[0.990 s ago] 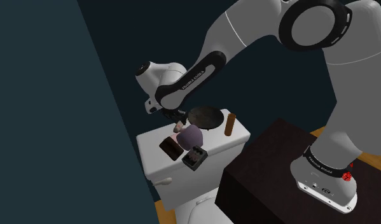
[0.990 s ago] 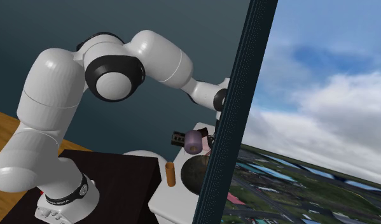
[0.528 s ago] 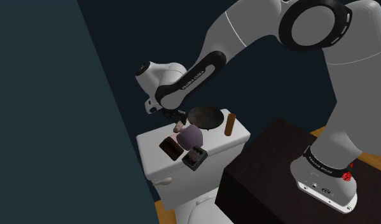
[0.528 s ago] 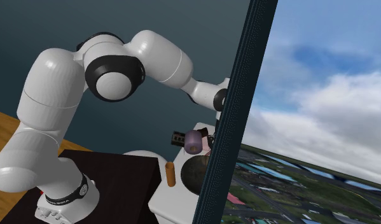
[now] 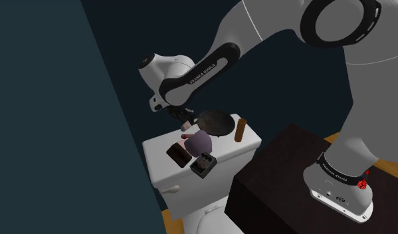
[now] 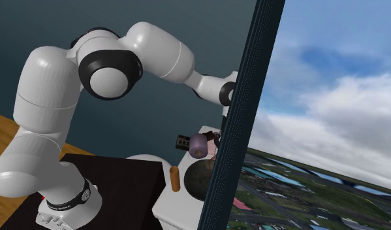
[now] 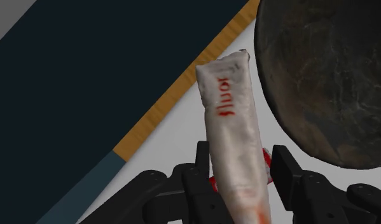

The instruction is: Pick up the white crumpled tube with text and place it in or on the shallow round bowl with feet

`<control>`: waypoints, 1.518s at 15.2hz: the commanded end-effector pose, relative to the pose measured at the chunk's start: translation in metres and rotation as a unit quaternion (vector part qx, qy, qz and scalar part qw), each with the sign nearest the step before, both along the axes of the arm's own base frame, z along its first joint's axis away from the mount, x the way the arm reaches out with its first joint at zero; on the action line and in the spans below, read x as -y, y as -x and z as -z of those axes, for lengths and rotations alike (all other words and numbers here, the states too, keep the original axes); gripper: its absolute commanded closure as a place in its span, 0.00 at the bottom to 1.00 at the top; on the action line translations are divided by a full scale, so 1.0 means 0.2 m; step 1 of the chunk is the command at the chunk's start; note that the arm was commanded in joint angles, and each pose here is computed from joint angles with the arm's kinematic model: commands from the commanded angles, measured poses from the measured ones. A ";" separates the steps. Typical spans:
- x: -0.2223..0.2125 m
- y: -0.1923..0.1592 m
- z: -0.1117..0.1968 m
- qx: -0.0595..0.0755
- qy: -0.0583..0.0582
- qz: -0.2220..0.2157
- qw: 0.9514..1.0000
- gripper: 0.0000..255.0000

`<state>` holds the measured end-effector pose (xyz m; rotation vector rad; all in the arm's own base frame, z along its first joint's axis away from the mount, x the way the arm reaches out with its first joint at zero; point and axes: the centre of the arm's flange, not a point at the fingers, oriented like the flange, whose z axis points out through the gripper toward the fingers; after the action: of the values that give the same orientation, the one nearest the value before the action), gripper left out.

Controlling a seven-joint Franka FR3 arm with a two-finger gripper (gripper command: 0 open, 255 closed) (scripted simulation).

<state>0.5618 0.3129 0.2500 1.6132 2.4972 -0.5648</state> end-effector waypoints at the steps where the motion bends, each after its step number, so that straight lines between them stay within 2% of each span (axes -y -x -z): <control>1: 0.00 0.00 -0.06 0.000 0.000 0.000 1.000 1.00; 13: 0.00 0.00 -0.36 0.000 0.000 0.000 1.000 1.00; 23: 0.56 0.31 -0.38 0.000 0.000 0.000 1.000 1.00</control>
<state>0.5069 0.2101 0.3253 1.6138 2.4966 -0.5664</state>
